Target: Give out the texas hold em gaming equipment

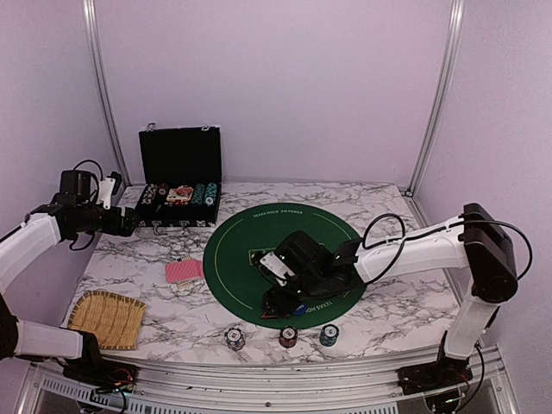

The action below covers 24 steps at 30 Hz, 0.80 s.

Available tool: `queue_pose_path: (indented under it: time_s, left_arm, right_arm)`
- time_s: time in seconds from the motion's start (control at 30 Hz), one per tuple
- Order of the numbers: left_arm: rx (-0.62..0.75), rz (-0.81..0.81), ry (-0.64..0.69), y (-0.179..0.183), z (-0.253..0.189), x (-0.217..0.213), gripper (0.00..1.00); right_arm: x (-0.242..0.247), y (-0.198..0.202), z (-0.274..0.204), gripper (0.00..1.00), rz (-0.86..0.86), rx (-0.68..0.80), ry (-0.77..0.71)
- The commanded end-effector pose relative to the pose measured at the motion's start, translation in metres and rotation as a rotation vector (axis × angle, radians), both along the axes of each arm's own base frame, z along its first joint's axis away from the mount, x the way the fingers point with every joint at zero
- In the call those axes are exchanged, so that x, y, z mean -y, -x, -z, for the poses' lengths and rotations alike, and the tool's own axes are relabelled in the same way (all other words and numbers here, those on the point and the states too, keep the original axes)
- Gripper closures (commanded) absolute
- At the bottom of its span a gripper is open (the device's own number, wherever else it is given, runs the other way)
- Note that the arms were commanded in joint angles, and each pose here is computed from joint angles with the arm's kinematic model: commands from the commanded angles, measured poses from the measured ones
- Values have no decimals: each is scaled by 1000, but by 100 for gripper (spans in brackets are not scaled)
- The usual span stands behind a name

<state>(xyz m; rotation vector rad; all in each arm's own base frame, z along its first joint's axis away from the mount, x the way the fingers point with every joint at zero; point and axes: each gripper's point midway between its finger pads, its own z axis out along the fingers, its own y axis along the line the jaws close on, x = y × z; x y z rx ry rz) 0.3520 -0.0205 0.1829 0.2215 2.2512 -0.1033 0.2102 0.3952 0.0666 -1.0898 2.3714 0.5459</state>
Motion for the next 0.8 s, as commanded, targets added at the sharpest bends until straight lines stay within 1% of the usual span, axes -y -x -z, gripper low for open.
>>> queue_pose_path:
  time_s: [0.0, 0.13, 0.3, 0.53, 0.77]
  left_arm:
    - [28, 15, 11, 3, -17, 2, 1]
    - [33, 14, 15, 3, -20, 3, 1]
    - [49, 11, 29, 2, -26, 4, 1]
    - [61, 6, 37, 1, -32, 4, 1]
    - [69, -2, 51, -2, -38, 4, 1]
  right_arm:
    - [7, 20, 2, 32, -21, -52, 21]
    - [13, 25, 5, 39, -32, -68, 39]
    - [12, 27, 5, 42, -55, -75, 45]
    - [9, 28, 12, 49, -73, -89, 67]
    - [10, 23, 16, 52, -58, -73, 90]
